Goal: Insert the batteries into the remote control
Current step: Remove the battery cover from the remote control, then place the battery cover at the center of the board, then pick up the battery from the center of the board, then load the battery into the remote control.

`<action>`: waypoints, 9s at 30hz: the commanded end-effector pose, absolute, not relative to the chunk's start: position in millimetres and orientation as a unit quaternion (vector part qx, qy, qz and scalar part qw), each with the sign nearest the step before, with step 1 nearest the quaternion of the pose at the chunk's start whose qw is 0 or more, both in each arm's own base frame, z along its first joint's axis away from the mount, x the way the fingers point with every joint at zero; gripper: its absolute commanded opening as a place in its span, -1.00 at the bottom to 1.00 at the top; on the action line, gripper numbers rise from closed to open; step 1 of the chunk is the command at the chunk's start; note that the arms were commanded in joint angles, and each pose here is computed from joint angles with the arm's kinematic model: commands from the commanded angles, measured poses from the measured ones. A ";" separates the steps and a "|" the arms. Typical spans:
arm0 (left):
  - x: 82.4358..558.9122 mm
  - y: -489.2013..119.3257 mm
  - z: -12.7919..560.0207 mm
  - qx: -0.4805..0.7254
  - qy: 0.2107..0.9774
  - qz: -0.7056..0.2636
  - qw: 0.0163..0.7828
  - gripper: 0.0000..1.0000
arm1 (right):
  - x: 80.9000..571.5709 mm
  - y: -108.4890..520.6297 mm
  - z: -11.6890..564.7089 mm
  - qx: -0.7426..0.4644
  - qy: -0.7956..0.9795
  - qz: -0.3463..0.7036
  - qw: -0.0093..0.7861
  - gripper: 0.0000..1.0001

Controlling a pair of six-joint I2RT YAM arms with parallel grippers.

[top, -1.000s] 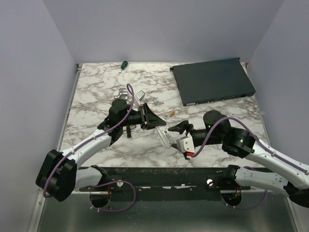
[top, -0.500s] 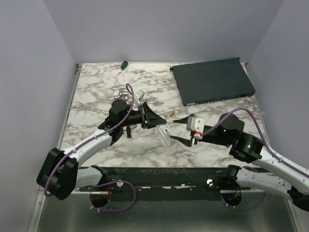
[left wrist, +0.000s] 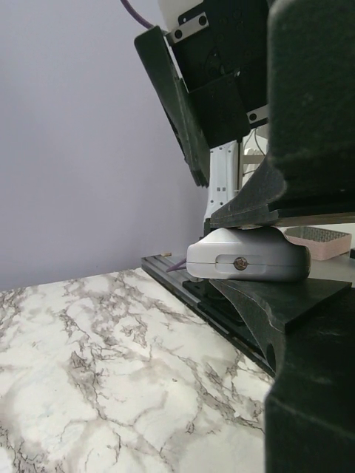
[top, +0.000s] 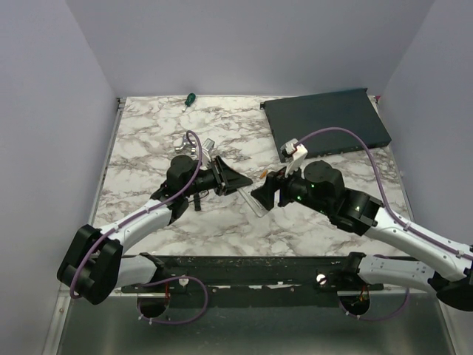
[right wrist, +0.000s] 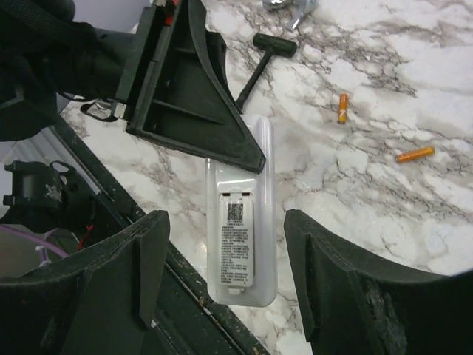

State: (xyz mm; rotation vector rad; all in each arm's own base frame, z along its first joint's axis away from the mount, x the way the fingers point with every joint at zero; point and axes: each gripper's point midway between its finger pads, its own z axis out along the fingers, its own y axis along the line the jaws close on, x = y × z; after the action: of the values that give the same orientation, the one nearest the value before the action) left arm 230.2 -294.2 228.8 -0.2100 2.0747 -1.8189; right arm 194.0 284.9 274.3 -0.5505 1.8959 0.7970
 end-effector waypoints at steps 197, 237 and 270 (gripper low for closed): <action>212.8 -183.3 287.8 0.079 0.672 -0.597 0.432 -1.00 | 260.5 299.6 171.6 -0.309 0.777 0.293 0.464 -0.99; 198.3 -224.5 298.4 0.152 0.630 -0.637 0.418 -1.00 | 120.0 274.9 283.3 -0.483 0.413 0.459 0.621 -0.99; 178.8 -230.5 315.1 0.195 0.582 -0.668 0.421 -1.00 | 180.5 275.5 296.0 -0.300 0.574 0.464 0.605 -0.99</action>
State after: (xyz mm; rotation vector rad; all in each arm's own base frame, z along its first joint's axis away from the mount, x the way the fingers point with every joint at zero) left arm 190.4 -229.5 302.2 0.4126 1.5254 -1.6563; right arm 176.0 273.8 300.9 -0.7012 1.3101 1.0845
